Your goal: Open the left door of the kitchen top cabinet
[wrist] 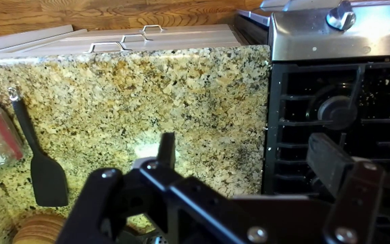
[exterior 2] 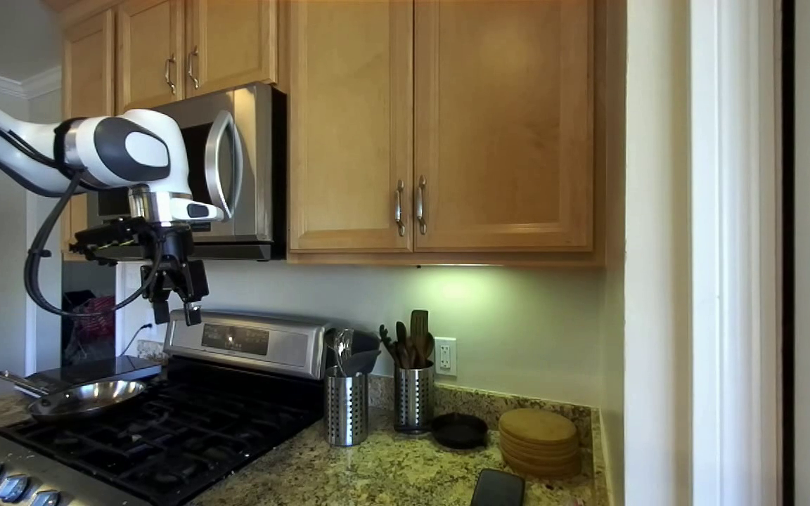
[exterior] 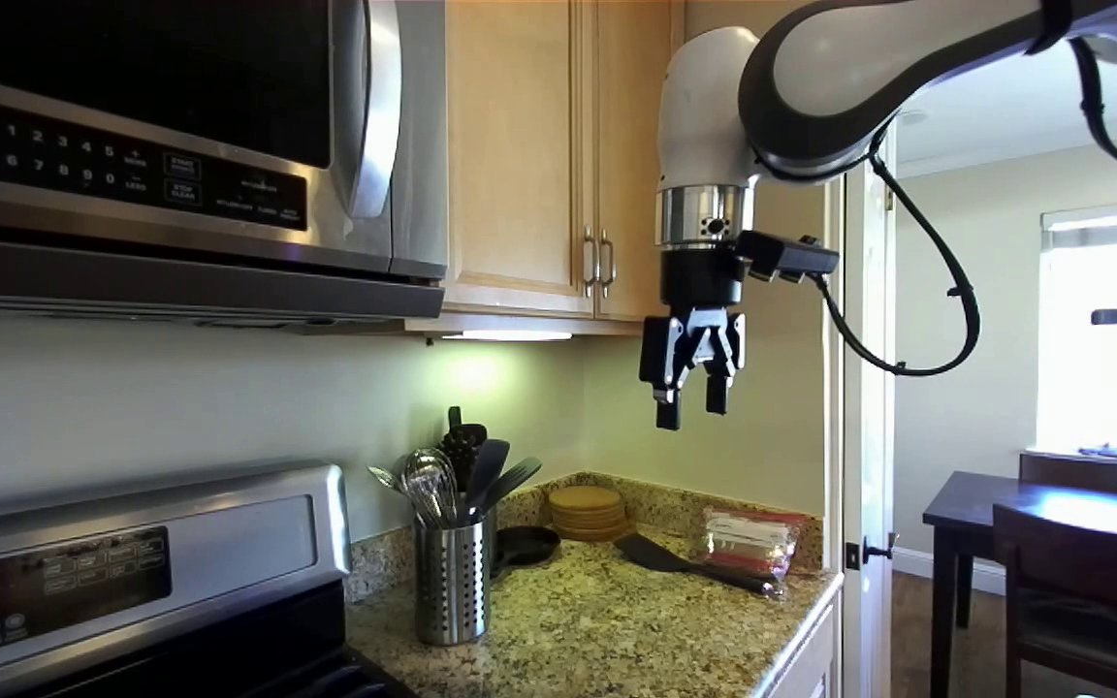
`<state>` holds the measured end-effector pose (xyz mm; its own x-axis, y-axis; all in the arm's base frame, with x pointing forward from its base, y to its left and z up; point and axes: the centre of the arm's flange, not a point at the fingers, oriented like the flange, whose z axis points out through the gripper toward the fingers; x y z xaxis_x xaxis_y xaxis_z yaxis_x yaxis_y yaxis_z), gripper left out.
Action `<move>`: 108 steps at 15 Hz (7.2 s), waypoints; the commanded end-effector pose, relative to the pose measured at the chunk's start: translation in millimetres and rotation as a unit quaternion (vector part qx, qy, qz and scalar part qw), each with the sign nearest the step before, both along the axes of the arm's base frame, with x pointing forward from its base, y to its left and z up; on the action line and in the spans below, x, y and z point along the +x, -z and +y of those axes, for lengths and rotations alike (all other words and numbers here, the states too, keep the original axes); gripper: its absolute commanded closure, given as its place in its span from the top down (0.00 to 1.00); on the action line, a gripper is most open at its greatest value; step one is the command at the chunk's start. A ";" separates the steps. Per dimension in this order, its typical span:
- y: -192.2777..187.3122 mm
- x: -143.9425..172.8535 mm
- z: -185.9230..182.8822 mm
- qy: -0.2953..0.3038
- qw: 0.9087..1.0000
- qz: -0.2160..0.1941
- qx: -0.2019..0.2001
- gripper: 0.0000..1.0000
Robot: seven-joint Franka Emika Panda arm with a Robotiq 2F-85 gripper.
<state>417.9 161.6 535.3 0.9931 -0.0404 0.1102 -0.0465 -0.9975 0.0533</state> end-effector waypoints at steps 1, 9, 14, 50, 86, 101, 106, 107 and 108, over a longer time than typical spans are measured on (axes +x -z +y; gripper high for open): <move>9.1 27.8 -2.0 0.045 0.999 -0.026 -0.007 1.00; 26.1 134.4 -62.2 0.187 0.976 -0.101 -0.049 1.00; 12.1 167.1 -98.3 0.231 0.962 -0.140 -0.029 1.00; -138.0 154.9 -199.2 0.087 0.920 -0.381 -0.013 1.00; -152.2 208.7 -263.6 -0.064 0.894 -0.442 0.021 0.57; -147.2 181.9 -245.2 -0.030 0.905 -0.423 -0.040 0.10; -149.5 164.8 -214.1 0.027 0.905 -0.418 -0.073 0.10; -150.9 157.8 -210.6 0.035 0.903 -0.421 -0.076 0.10; -150.7 152.8 -208.6 0.040 0.904 -0.419 -0.076 0.10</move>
<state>606.6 -69.0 691.2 0.5379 -0.0275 0.8425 -0.1779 -0.9807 0.0816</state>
